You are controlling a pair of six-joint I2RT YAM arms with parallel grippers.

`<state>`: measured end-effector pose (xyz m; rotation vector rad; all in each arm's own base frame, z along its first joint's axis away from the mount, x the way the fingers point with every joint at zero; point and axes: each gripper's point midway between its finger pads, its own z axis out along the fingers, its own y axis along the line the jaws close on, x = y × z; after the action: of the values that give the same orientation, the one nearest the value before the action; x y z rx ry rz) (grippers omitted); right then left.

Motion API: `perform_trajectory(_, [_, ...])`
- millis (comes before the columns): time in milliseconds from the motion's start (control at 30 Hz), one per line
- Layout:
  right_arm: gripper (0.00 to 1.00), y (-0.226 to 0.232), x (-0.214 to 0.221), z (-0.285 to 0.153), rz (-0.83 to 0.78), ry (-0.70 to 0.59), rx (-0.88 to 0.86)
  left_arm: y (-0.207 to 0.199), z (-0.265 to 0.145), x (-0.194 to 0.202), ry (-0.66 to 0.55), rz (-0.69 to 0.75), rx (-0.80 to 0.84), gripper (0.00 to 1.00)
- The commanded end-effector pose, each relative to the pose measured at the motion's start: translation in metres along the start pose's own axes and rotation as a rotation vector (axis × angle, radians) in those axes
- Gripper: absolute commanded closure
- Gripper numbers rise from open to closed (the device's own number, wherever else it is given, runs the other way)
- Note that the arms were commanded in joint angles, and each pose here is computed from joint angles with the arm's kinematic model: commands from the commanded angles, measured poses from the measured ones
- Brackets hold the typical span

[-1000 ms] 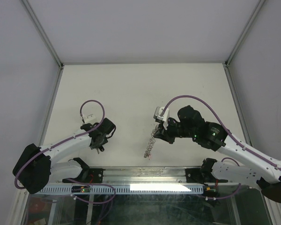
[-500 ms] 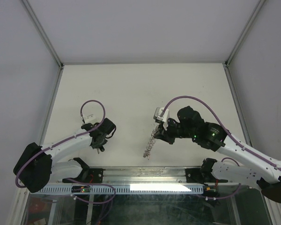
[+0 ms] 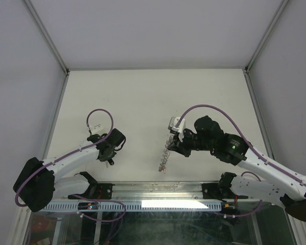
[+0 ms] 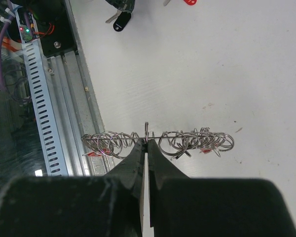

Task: Put the keys on the keyring

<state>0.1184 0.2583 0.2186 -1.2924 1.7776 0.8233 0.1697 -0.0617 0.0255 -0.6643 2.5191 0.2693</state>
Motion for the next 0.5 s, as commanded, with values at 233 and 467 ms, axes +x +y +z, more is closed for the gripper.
perform_trajectory(233, [1.00, -0.030, -0.049, -0.031, -0.041, -0.196, 0.216, -0.080, -0.043, -0.035, -0.069, 0.070, 0.189, 0.86])
perform_trajectory(467, [1.00, -0.056, -0.069, -0.078, -0.022, -0.294, 0.436, -0.196, -0.067, 0.003, -0.081, 0.330, 0.309, 0.86])
